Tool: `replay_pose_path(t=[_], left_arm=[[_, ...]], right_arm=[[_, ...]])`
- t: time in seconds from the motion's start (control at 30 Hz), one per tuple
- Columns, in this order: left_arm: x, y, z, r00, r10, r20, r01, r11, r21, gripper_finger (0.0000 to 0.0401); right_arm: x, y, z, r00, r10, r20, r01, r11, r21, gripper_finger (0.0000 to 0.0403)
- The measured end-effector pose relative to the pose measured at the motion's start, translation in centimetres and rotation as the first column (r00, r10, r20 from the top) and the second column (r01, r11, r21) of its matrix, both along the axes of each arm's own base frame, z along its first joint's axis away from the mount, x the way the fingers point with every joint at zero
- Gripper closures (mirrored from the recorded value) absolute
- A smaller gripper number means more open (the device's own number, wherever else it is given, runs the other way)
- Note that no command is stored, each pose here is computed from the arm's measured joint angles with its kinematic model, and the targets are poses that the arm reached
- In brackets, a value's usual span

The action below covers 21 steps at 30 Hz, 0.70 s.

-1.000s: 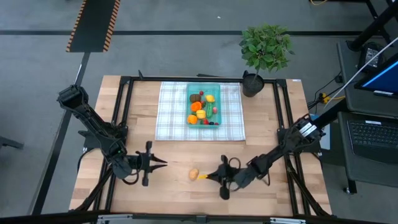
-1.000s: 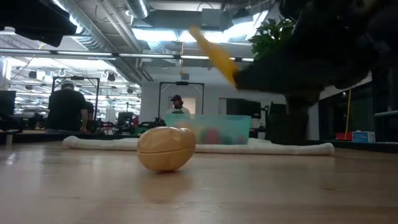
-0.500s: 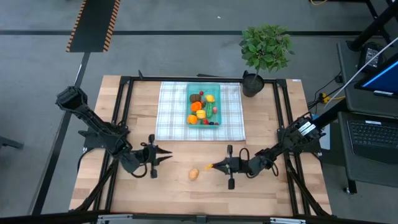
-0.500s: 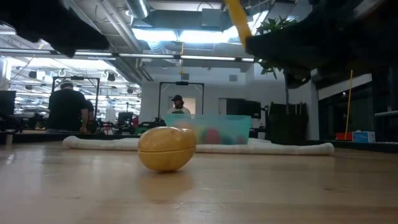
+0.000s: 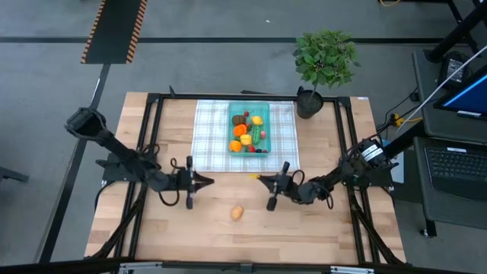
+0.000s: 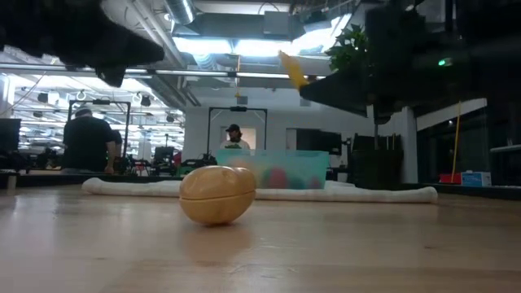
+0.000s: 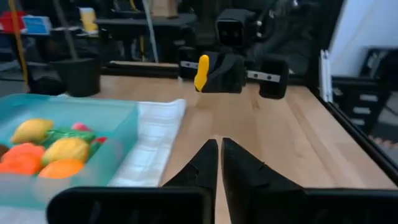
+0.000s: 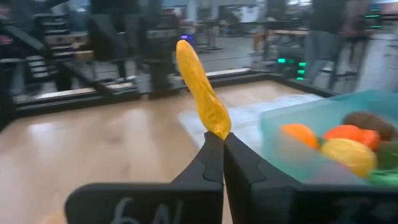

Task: Pick and placing Produce into tupperware
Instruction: Put the yellow corn into the green bin

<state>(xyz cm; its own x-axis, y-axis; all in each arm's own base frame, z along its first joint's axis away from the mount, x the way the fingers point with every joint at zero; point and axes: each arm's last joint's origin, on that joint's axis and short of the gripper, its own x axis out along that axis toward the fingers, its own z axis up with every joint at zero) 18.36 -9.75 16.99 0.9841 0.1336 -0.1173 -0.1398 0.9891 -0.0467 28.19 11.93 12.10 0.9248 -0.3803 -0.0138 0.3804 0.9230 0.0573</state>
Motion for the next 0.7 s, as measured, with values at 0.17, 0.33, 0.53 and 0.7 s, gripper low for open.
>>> replay_pose_path(t=[0.17, 0.33, 0.53, 0.7], left_arm=[[-0.6, 1.6, -1.2, 0.999, 0.052, 0.015, -0.052, 0.999, -0.002, 0.0399], [-0.3, 2.8, -1.4, 0.994, 0.108, 0.004, -0.108, 0.994, 0.023, 0.0392], [0.1, 3.8, -1.5, 0.992, 0.123, -0.006, -0.122, 0.991, 0.056, 0.0379], [0.4, 4.6, -1.5, 0.994, 0.11, -0.014, -0.109, 0.992, 0.057, 0.0375]], right_arm=[[0.4, -1.6, 0.0, 0.987, -0.16, 0.012, 0.16, 0.987, 0.023, 0.0403], [0.8, -3.4, 0.0, 0.959, -0.284, 0.016, 0.283, 0.959, 0.029, 0.0403], [1.3, -5.3, 0.0, 0.938, -0.346, 0.022, 0.344, 0.938, 0.044, 0.0403], [1.5, -6.5, 0.0, 0.917, -0.4, 0.019, 0.399, 0.916, 0.037, 0.0403]])
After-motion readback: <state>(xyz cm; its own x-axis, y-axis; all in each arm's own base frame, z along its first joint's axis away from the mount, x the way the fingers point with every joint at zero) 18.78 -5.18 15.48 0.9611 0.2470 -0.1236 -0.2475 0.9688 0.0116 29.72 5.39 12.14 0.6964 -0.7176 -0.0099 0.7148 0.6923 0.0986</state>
